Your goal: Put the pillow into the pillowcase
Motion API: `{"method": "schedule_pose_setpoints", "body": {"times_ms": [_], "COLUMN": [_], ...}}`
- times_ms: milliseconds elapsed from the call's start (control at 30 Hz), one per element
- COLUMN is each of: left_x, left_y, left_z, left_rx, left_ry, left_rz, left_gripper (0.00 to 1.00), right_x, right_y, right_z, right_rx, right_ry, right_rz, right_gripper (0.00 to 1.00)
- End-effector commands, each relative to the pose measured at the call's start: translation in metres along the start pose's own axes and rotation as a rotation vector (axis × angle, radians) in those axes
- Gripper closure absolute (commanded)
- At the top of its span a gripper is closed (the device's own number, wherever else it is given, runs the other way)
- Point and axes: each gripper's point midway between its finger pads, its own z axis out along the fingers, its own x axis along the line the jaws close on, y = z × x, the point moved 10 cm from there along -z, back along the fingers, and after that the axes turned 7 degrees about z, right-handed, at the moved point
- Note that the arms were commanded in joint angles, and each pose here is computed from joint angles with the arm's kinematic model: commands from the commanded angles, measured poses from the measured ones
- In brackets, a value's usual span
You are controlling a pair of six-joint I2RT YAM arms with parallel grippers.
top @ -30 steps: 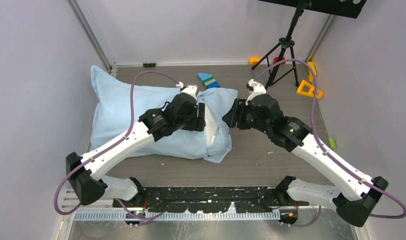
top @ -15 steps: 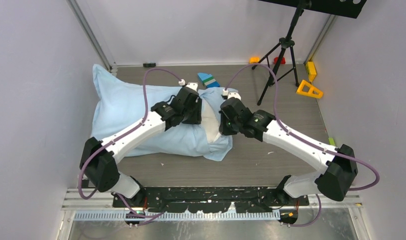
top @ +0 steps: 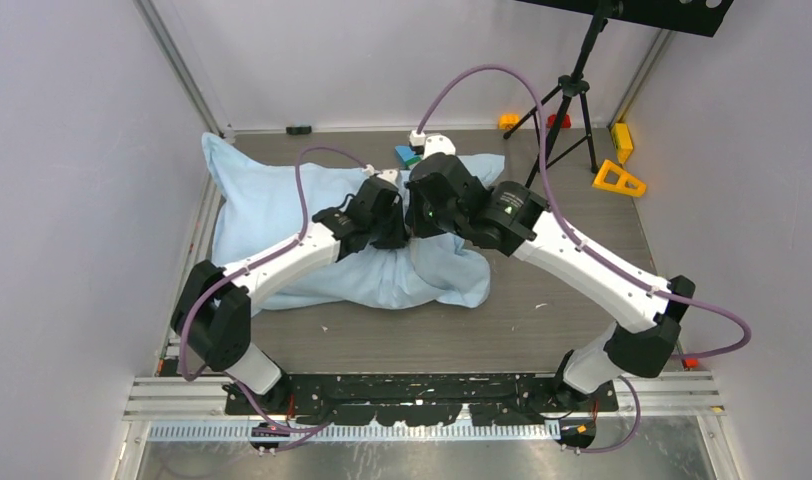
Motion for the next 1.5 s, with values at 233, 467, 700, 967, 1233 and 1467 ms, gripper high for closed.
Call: {"method": "schedule_pose_setpoints", "body": {"times_ms": [233, 467, 700, 967, 1233, 1467], "left_x": [-0.008, -0.026, -0.038, -0.042, -0.055, -0.058], "left_y": [-0.031, -0.005, 0.008, 0.021, 0.050, 0.052], "left_z": [-0.063, -0.103, -0.105, -0.110, -0.134, -0.135], "left_rx": [0.089, -0.029, -0.039, -0.074, -0.152, -0.155], "left_ry": [-0.067, -0.146, -0.160, -0.152, -0.206, -0.221], "left_rz": [-0.008, -0.007, 0.033, 0.052, 0.073, 0.060], "left_gripper": [0.87, 0.93, 0.87, 0.97, 1.00, 1.00], "right_x": [-0.076, -0.088, -0.082, -0.090, -0.083, -0.099], "right_y": [-0.032, -0.056, -0.039, -0.034, -0.020, -0.022], "right_z": [0.034, 0.033, 0.012, 0.016, 0.001, -0.003], "right_rx": [-0.081, -0.048, -0.100, -0.090, -0.073, -0.101], "right_ry": [0.116, 0.154, 0.194, 0.033, 0.056, -0.120], "right_rz": [0.365, 0.387, 0.354, 0.305, 0.263, 0.192], "right_gripper": [1.00, 0.92, 0.54, 0.92, 0.96, 0.55]}}
